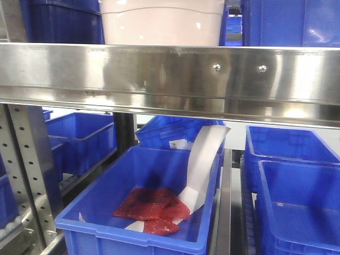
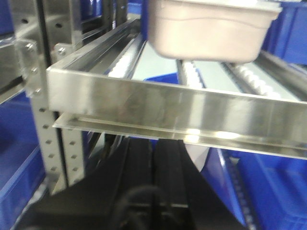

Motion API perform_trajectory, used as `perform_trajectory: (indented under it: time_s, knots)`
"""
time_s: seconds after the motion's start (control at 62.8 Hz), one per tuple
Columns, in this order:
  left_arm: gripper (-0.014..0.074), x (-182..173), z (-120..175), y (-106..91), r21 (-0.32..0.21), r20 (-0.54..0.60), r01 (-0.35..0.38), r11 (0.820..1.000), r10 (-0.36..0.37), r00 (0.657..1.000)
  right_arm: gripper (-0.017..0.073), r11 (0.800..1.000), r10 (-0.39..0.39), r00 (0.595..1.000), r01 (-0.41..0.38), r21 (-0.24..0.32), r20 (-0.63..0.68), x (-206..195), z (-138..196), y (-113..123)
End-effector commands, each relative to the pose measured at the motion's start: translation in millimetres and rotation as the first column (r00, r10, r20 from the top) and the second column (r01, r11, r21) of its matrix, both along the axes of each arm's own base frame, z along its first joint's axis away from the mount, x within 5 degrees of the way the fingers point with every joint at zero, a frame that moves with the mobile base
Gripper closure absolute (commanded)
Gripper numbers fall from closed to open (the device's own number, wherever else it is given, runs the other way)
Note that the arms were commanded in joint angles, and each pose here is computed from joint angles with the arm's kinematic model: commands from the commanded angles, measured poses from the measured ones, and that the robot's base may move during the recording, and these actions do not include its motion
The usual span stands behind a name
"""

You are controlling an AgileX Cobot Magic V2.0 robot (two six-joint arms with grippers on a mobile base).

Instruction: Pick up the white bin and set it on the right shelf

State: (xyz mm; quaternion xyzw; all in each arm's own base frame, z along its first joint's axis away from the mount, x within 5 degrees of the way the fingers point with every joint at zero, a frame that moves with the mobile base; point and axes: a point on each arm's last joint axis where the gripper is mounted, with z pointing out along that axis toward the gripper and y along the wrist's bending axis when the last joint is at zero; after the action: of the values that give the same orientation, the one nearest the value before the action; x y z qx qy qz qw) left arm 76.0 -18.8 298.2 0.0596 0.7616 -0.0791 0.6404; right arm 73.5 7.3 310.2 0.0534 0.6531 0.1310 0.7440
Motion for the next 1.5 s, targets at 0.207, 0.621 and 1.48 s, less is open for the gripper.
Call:
perform_trajectory:
  time_s: [0.207,0.621,1.48]
  knots:
    - [0.0711,-21.1,-12.3,9.0,-0.035,0.105,-0.069,0.997,0.072,0.992,0.0493,0.999,-0.032,0.999,0.031,0.008,0.031,-0.7,9.9,-2.9]
    - [0.0711,-19.9,-96.2,15.3,-0.075,0.257,-0.123,0.990,0.139,0.957,0.0493,0.999,-0.031,0.999,0.031,0.009,0.031,-0.7,9.9,-2.9]
    - [0.0711,-19.8,-96.1,15.6,-0.078,0.265,-0.125,0.989,0.142,0.954,0.0493,1.000,-0.029,0.999,0.029,-0.010,0.031,-0.7,9.7,-2.5]
